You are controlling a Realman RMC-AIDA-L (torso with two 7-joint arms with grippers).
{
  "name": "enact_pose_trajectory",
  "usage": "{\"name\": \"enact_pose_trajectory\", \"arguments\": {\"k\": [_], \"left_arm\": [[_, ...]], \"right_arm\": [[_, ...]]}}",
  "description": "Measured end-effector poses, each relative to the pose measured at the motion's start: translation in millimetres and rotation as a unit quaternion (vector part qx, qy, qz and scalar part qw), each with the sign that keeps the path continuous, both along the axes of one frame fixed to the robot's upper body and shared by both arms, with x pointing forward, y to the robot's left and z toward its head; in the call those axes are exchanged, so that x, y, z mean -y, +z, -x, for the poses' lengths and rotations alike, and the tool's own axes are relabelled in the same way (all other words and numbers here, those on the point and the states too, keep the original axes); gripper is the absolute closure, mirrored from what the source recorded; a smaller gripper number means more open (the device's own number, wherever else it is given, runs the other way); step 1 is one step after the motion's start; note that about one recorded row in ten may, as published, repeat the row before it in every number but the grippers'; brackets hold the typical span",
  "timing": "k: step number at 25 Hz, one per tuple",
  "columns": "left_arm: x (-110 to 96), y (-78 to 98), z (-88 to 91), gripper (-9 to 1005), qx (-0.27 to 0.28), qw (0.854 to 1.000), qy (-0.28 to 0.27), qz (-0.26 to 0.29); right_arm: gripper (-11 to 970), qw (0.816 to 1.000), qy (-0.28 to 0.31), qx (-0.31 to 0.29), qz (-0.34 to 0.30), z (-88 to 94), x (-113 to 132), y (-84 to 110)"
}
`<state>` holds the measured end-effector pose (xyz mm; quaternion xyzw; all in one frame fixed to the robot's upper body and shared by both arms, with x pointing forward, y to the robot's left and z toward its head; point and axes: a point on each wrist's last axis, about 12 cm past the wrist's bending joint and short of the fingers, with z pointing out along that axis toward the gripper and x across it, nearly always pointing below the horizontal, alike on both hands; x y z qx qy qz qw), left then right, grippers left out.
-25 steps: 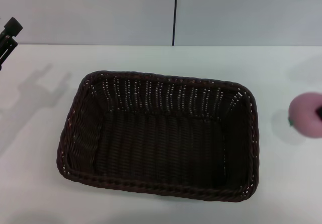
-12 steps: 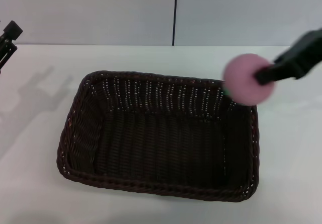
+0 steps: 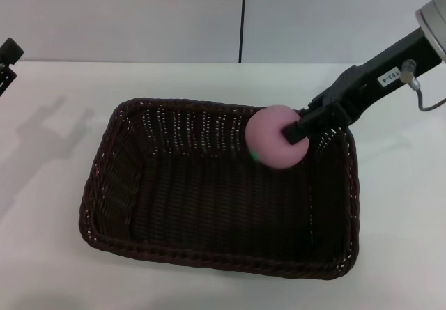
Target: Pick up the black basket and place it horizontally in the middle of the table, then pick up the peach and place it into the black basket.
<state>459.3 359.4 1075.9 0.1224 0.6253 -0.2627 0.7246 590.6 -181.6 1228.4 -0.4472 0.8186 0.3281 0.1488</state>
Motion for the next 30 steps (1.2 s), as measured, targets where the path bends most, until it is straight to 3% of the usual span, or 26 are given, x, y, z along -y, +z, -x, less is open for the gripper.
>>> {"name": "enact_pose_trajectory", "arguments": {"k": [4, 9, 11, 12, 15, 17, 19, 20, 21, 22, 25, 27, 30], "left_arm": [[-1, -2.6, 0.7, 386, 0.001, 1.0, 0.01, -0.003], [-6, -7.3, 4.9, 385, 0.008, 0.999, 0.036, 0.002], [-6, -7.3, 4.9, 384, 0.008, 0.999, 0.036, 0.002], [-9, -11.5, 13.0, 384, 0.026, 0.998, 0.057, 0.005], [-12, -14.8, 18.1, 384, 0.033, 0.997, 0.077, 0.004], [-14, -16.7, 20.9, 384, 0.035, 0.996, 0.088, 0.003], [-20, -21.5, 31.1, 384, 0.039, 0.992, 0.118, -0.011], [-22, -23.9, 34.8, 384, 0.039, 0.991, 0.13, -0.012], [-22, -23.9, 34.8, 384, 0.039, 0.991, 0.13, -0.012], [-25, -29.2, 42.0, 384, 0.034, 0.987, 0.156, -0.003], [-26, -34.7, 48.4, 384, 0.028, 0.983, 0.18, 0.004], [-26, -40.1, 54.8, 384, 0.024, 0.98, 0.198, -0.001], [-25, -43.3, 59.3, 384, 0.023, 0.977, 0.21, -0.003]], "right_arm": [[553, 0.999, -0.008, 0.017, -0.038, 3.1, 13, -4.2], [454, 0.989, -0.017, 0.049, -0.135, 12.5, 38, -13.4], [414, 0.981, -0.033, 0.071, -0.176, 18.5, 52, -22.4], [394, 0.976, -0.044, 0.082, -0.195, 21.8, 59, -27.6], [335, 0.949, -0.095, 0.133, -0.269, 33.4, 84, -47.9], [294, 0.921, -0.135, 0.169, -0.323, 43.2, 99, -64.5], [253, 0.875, -0.182, 0.227, -0.388, 55.9, 112, -85.2], [233, 0.842, -0.208, 0.268, -0.418, 63.2, 117, -96.7], [233, 0.779, -0.273, 0.336, -0.453, 77.7, 124, -120.4], [233, 0.779, -0.273, 0.336, -0.453, 77.7, 124, -120.4], [233, 0.694, -0.387, 0.422, -0.437, 99.8, 125, -154.9], [233, 0.666, -0.439, 0.442, -0.411, 107.0, 121, -168.6], [233, 0.645, -0.486, 0.452, -0.379, 109.2, 116, -178.9]]}}
